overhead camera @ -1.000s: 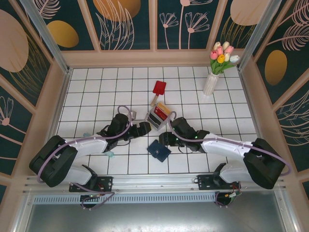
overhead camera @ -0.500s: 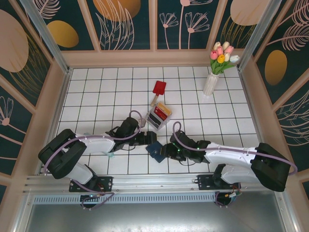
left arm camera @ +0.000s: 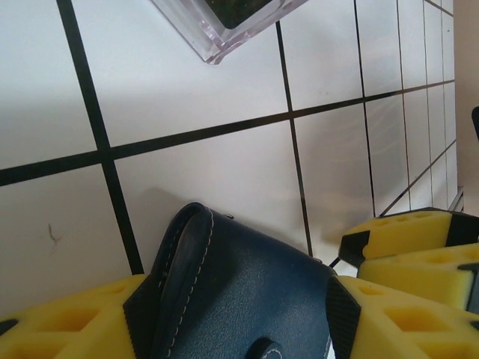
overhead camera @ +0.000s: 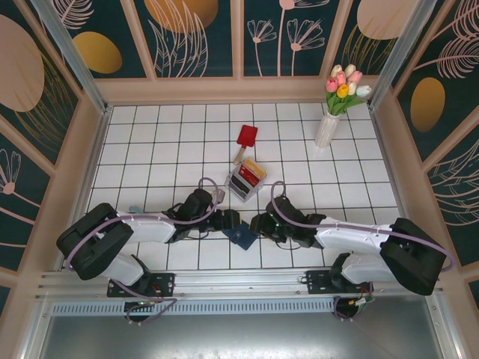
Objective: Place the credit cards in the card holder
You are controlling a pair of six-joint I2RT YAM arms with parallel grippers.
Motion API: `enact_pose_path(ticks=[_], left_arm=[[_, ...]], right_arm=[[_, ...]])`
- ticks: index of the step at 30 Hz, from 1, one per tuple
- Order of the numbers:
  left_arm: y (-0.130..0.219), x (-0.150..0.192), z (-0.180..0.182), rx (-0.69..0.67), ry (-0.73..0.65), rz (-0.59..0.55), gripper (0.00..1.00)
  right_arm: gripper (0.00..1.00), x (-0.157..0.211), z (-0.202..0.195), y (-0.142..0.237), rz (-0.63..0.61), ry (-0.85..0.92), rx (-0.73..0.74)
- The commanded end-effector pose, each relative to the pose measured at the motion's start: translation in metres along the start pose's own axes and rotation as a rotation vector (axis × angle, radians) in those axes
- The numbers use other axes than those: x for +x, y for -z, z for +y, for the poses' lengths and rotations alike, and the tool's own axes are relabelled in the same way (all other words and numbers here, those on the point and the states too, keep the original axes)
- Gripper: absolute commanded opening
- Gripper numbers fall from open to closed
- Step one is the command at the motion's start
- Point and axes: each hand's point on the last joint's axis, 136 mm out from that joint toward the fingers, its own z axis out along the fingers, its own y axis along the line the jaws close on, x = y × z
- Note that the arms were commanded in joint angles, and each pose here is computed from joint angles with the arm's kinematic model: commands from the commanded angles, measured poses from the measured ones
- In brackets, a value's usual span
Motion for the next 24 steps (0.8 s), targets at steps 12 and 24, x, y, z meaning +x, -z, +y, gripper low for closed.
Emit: enact_pose_path(ticks=[12, 24], left_arm=[[0.0, 0.033, 0.006, -0.022, 0.043, 0.081, 0.6], [0.002, 0.038, 0.0, -0.007, 0.072, 0.055, 0.5]], right_arm=[[0.5, 0.033, -0.003, 0.008, 0.118, -0.073, -0.096], [0.33, -0.022, 0.039, -0.016, 0.042, 0.025, -0.13]])
